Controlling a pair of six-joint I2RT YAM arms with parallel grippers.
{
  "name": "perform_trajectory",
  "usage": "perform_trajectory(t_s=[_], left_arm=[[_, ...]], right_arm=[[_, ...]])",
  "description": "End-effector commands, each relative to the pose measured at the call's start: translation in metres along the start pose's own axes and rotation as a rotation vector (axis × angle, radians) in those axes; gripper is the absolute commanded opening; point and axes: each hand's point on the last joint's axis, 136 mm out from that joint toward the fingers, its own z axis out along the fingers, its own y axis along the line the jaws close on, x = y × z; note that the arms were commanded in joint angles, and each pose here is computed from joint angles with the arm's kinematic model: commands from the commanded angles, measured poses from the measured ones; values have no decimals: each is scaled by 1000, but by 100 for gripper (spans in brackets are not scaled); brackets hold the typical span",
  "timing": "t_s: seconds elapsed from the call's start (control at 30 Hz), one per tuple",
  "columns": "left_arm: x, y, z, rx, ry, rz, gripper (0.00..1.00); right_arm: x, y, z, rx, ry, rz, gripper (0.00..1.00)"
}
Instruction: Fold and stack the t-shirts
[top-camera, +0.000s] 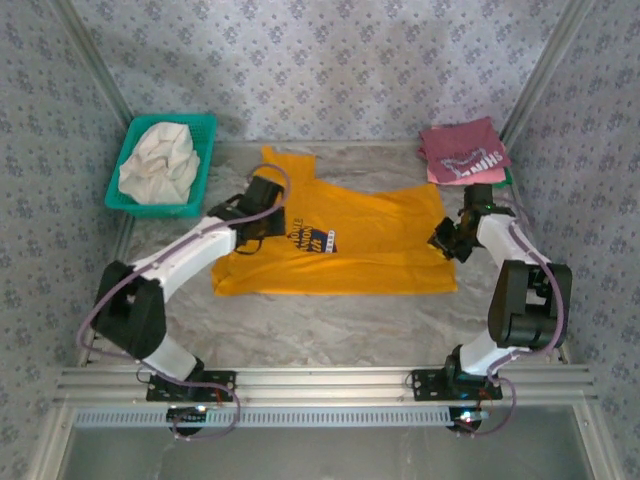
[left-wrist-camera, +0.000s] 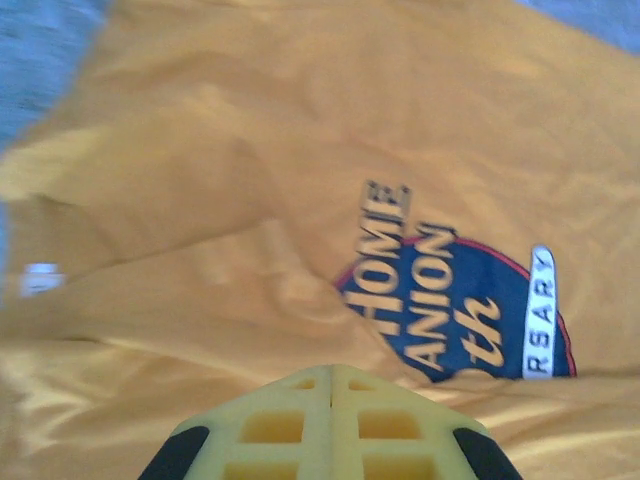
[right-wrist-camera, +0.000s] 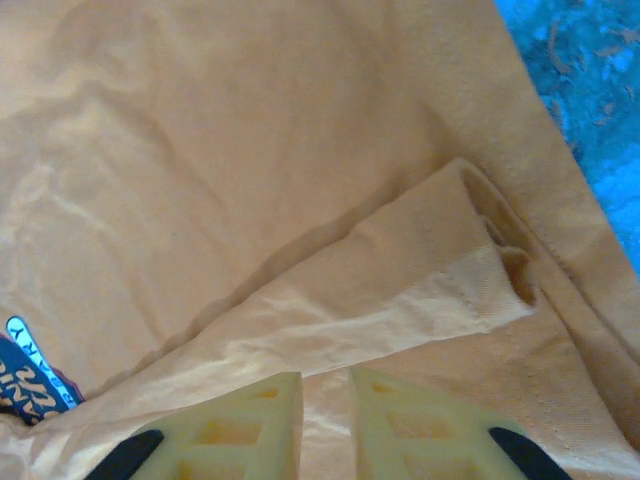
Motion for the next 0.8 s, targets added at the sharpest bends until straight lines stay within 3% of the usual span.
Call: perform_trajectory(t_s=[0.0, 0.23, 0.53, 0.63, 0.77], left_arm=[[46, -9, 27, 7, 136, 86, 0], [85, -24, 54, 28, 199, 146, 0], [99, -15, 68, -1, 211, 175, 0], [104, -14, 72, -5, 222, 176, 0], [108, -10, 73, -16, 226, 175, 0]], right_arm=[[19, -18, 9, 39, 62, 60, 30], [11, -48, 7, 49, 27, 120, 35], [0, -46, 16, 19, -14, 116, 40], [-11, -41, 20, 3, -40, 119, 40], [-18, -38, 26, -16, -51, 115, 31]])
